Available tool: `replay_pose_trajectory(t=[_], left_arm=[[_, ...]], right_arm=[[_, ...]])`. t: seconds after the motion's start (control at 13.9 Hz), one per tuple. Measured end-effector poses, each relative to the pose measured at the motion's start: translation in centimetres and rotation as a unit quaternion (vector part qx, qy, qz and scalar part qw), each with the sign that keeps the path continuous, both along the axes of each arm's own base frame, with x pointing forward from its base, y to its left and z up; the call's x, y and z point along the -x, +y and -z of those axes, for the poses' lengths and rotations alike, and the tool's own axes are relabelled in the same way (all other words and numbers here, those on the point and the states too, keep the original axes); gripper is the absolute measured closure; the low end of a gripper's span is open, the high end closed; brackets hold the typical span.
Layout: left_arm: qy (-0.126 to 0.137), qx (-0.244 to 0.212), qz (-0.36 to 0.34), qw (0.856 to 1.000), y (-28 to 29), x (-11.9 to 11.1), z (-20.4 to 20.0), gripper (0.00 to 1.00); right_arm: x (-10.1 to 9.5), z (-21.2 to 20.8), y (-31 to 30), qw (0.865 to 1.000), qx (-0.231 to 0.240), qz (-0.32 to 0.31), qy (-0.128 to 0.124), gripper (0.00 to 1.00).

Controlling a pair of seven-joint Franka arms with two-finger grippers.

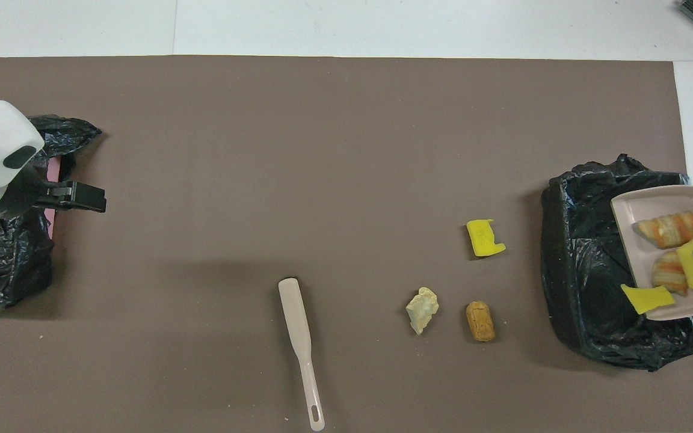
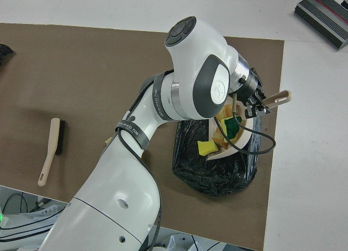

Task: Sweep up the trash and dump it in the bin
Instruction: 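Tilt the dustpan with the right gripper to dump debris into the bag, then bring the empty dustpan back toward the remaining debris with the right gripper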

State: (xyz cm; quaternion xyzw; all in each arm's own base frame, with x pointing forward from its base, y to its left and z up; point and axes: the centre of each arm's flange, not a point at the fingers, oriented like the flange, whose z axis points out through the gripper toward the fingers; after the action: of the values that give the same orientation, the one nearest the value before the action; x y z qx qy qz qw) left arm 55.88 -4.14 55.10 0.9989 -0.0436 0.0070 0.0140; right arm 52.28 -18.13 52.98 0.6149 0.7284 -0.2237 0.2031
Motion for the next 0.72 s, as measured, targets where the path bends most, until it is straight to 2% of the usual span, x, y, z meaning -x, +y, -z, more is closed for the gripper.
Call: replay_pose_trajectory(t=[0.43, 0.72], left_arm=[[0.005, -0.003, -0.002, 1.0, 0.6, 0.2, -5.7, 0.0], [0.008, -0.004, -0.003, 1.0, 0.7, 0.2, -5.9, 0.0]], right_arm=[[-0.5, -1.6, 7.1, 0.994, 0.102, -0.03, 0.014, 0.68], [-0.5, -3.1, 8.9, 0.989, 0.136, -0.056, 0.005, 0.68]])
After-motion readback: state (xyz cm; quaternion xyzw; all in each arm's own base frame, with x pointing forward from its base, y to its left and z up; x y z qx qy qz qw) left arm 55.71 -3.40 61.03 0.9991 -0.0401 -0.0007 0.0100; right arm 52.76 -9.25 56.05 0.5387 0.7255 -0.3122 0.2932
